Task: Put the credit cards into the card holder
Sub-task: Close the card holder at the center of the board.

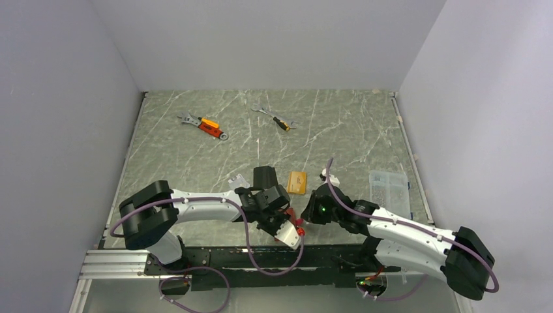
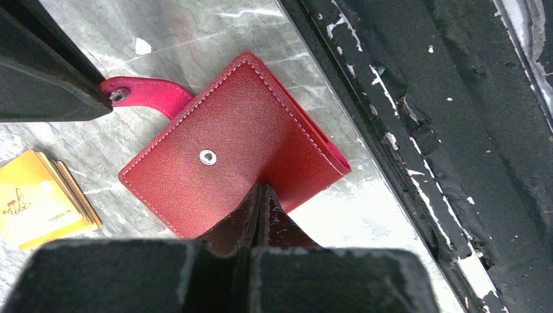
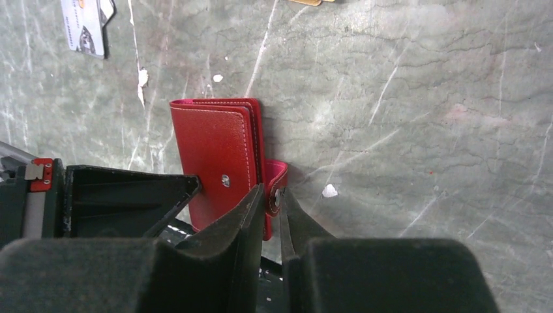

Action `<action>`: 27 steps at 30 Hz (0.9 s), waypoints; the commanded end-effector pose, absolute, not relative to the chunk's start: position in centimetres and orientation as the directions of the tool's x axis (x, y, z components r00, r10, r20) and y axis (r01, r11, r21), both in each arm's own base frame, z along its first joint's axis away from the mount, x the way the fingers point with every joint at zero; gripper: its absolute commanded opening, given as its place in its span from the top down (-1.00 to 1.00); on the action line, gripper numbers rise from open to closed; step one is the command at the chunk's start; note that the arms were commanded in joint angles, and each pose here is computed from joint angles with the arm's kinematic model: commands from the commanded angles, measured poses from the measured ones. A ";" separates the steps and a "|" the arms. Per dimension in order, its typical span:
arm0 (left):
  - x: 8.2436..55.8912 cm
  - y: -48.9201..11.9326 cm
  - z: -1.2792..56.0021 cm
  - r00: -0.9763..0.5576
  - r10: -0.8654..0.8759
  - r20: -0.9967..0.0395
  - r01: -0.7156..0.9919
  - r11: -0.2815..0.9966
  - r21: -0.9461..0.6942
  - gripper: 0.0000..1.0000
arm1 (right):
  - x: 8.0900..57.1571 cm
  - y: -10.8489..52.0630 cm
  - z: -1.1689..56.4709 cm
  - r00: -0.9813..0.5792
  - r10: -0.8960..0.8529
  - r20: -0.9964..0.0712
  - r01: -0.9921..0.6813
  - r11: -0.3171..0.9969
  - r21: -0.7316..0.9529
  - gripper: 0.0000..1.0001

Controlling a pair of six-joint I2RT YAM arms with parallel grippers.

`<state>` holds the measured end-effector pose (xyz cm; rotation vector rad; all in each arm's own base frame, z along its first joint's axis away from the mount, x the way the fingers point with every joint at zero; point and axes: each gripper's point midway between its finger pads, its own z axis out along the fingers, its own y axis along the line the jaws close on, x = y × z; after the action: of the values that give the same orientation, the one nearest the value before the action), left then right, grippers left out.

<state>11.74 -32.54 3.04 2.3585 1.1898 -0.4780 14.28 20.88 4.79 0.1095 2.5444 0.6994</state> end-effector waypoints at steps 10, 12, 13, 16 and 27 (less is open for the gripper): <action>11.6 -30.1 1.6 0.572 0.715 -0.402 0.818 -0.536 0.210 1.00 | 14.9 20.8 5.8 -0.867 0.217 -0.450 -0.048 0.861 0.507 0.90; 11.7 -30.1 1.6 0.574 0.714 -0.400 0.816 -0.537 0.212 1.00 | 14.9 20.8 5.7 -0.870 0.210 -0.447 -0.048 0.866 0.499 1.00; 11.6 -30.1 1.6 0.575 0.714 -0.400 0.816 -0.538 0.211 1.00 | 14.9 20.8 5.7 -0.871 0.206 -0.446 -0.049 0.867 0.497 1.00; 11.7 -30.3 2.0 0.576 0.709 -0.406 0.815 -0.536 0.220 1.00 | 14.6 20.7 5.2 -0.884 0.180 -0.430 -0.054 0.877 0.478 1.00; 11.3 -30.0 1.5 0.588 0.716 -0.377 0.807 -0.553 0.207 1.00 | 14.7 20.7 5.3 -0.894 0.149 -0.423 -0.067 0.889 0.453 0.97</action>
<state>11.63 -32.52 3.02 2.3746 1.1736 -0.4221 14.03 20.27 3.73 0.0674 2.6325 0.6222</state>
